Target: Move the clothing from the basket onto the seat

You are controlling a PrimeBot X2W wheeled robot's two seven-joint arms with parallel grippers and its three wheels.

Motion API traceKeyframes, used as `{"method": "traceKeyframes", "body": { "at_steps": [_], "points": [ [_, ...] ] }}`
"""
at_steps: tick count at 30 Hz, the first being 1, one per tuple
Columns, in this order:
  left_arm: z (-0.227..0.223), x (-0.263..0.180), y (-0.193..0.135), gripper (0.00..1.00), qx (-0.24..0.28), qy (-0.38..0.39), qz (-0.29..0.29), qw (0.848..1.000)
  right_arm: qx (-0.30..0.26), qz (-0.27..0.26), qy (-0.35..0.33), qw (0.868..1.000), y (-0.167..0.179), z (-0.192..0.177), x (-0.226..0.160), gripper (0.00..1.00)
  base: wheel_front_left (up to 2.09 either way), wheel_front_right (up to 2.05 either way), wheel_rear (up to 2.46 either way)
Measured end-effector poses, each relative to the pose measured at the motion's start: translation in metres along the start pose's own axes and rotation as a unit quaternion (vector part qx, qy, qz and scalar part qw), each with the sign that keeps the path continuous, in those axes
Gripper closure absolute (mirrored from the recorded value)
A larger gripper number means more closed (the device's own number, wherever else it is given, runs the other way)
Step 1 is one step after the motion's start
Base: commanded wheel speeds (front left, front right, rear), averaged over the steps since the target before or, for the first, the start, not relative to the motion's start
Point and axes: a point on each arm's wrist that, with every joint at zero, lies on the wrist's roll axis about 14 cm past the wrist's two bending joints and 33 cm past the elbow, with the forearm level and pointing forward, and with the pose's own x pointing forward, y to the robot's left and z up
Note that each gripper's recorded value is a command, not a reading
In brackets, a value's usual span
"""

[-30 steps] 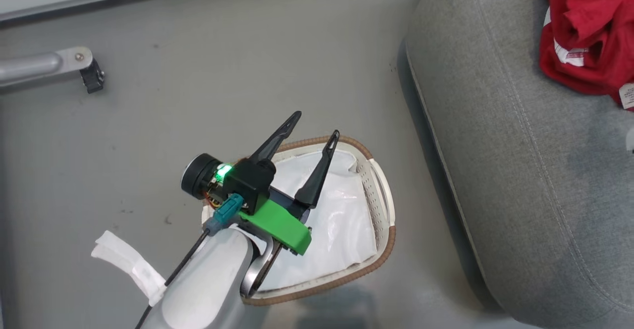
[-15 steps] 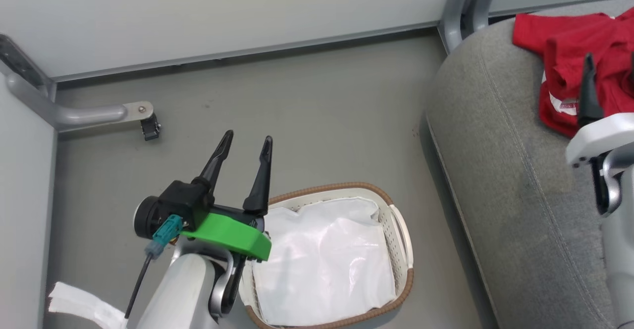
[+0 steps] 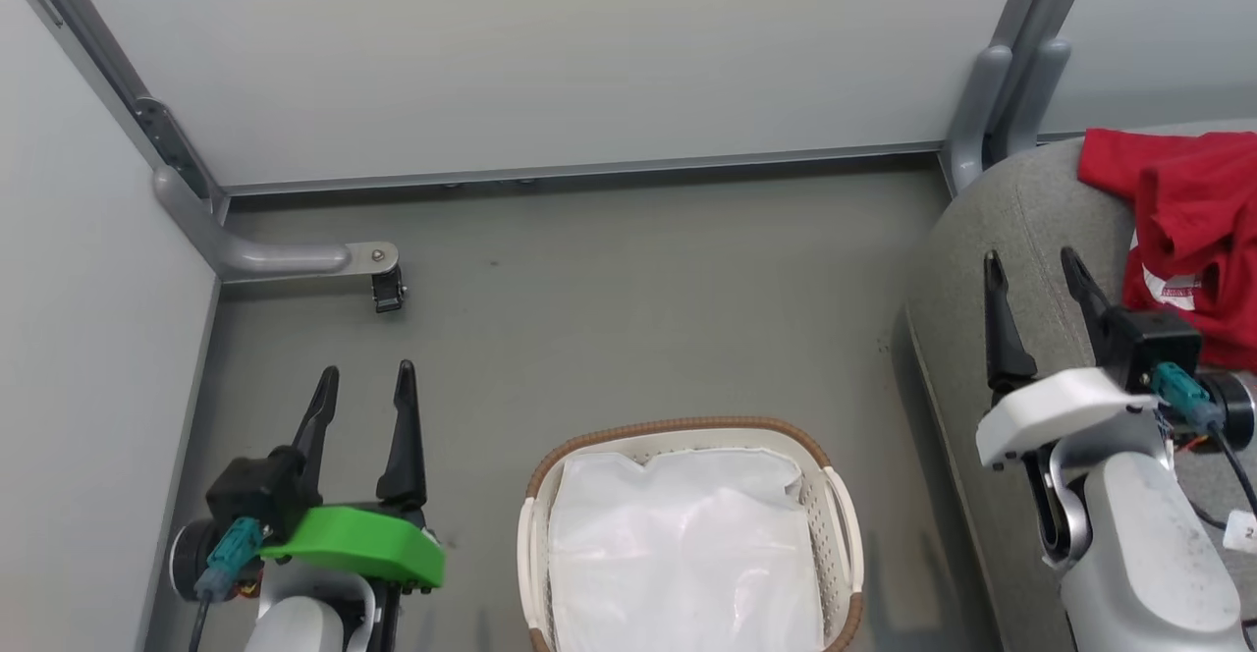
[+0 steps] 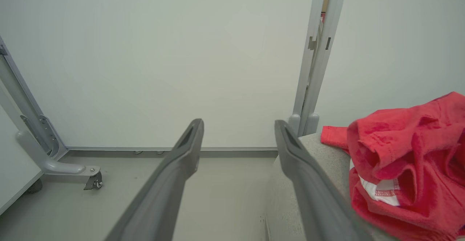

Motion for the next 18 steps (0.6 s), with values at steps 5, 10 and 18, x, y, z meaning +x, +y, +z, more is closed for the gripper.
{"method": "traceKeyframes", "body": {
  "at_steps": [5, 10, 18],
  "points": [
    [-0.004, -0.02, 0.02, 0.0, -0.002, 0.005, 0.032, 0.999, 0.02, 0.017, 0.002, 1.0, 0.014, -0.004, -0.02, 0.0, 0.0, 0.0, 0.0],
    [-0.011, -0.035, 0.026, 0.0, -0.005, 0.015, 0.043, 0.999, 0.027, 0.026, 0.004, 0.999, 0.021, -0.007, -0.038, 0.0, 0.0, 0.0, 0.0],
    [-0.015, -0.044, 0.023, 0.0, -0.008, 0.019, 0.039, 0.999, 0.038, 0.023, 0.018, 0.999, 0.021, -0.015, -0.065, 0.0, 0.0, 0.0, 0.0]
  ]
}}
